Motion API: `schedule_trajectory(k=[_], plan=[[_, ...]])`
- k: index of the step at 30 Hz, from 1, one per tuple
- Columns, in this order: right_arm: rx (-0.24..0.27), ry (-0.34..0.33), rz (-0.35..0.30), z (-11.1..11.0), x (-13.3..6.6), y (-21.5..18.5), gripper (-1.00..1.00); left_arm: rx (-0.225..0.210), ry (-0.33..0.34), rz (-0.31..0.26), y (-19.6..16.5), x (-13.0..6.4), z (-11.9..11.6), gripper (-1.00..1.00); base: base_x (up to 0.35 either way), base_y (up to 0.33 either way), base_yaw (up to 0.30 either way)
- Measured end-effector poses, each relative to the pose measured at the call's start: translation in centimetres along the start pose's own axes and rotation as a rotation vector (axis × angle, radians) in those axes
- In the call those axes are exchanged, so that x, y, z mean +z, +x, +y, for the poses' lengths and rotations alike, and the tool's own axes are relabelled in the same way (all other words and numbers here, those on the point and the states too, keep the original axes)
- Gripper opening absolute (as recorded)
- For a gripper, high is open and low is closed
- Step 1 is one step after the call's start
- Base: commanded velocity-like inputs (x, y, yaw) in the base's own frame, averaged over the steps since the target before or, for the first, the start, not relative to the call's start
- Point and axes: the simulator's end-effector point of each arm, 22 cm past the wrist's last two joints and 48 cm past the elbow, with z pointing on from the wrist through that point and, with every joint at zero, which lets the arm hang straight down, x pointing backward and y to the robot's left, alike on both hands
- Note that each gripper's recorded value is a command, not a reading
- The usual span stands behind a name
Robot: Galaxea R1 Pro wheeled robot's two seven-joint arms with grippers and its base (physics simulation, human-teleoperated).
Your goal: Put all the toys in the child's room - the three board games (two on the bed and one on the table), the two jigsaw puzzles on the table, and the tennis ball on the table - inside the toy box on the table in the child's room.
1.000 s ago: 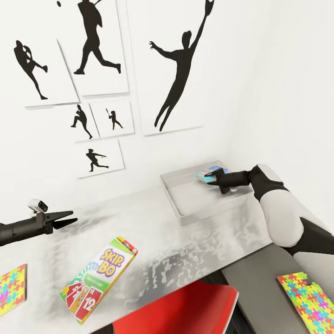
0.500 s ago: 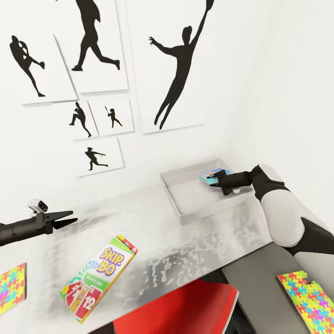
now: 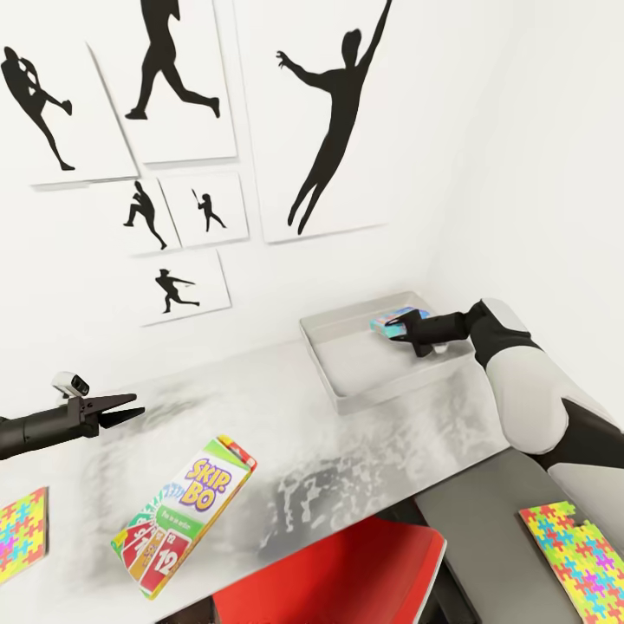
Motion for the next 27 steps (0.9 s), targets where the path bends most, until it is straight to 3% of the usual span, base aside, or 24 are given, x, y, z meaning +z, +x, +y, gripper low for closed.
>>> schedule_trajectory(k=[9,15,27], plan=[[0.016,0.024,-0.015,-1.1,0.5,-0.9,-1.00,-0.013,-0.004,0.004,0.2,0.2,0.7,1.00,0.000,0.000,0.000],[0.027,0.110,-0.013,-3.3,0.7,-1.1,-1.00,-0.021,-0.007,0.006,0.4,0.3,1.2,1.00,0.000,0.000,0.000],[0.019,0.121,-0.011,-2.1,1.1,-1.3,-1.00,-0.038,-0.016,0.014,0.8,0.5,2.2,1.00,0.000,0.000,0.000]])
